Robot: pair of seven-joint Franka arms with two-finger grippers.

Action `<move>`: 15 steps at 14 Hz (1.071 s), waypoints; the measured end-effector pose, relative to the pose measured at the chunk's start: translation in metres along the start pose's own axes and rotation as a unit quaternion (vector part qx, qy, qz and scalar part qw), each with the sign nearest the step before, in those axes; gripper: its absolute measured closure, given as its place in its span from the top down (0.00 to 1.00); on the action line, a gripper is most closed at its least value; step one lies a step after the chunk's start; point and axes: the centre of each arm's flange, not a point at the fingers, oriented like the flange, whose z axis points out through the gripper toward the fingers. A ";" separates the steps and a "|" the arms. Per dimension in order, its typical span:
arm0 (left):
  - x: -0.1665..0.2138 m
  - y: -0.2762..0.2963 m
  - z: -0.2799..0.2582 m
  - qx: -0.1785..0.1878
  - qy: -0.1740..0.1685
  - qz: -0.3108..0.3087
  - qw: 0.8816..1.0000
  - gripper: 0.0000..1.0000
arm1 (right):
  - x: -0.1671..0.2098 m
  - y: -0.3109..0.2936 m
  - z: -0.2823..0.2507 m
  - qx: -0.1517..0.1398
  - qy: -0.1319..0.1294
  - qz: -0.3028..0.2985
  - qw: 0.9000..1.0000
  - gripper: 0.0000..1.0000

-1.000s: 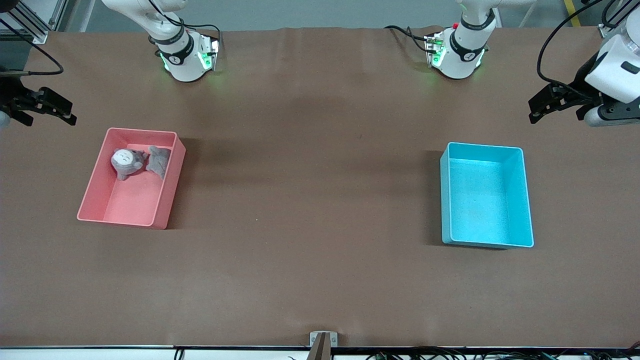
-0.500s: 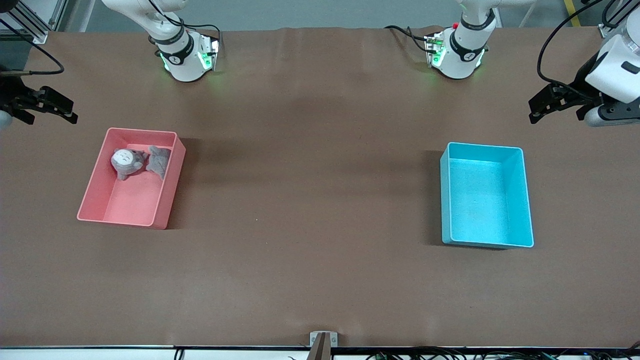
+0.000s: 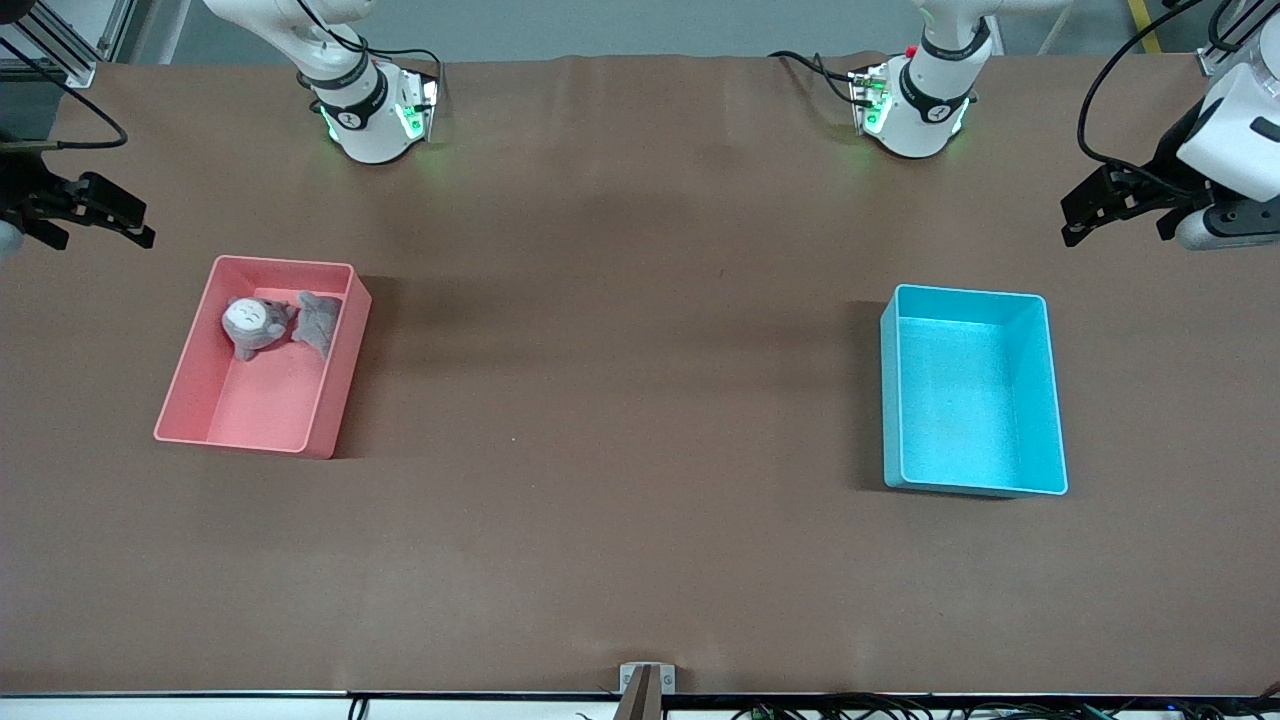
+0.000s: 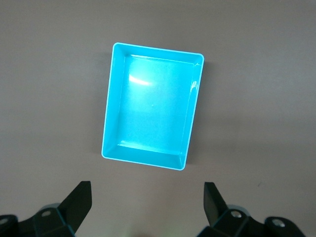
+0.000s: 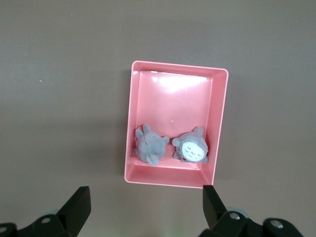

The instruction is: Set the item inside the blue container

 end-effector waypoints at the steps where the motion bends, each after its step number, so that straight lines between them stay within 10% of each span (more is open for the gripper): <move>1: 0.000 0.000 0.000 0.000 0.000 0.000 1.000 1.00 | 0.000 0.000 0.000 0.000 0.000 0.000 1.000 1.00; 15: 0.006 0.000 0.006 0.000 -0.005 -0.001 1.000 1.00 | 0.052 0.036 0.217 0.021 -0.098 0.068 0.993 1.00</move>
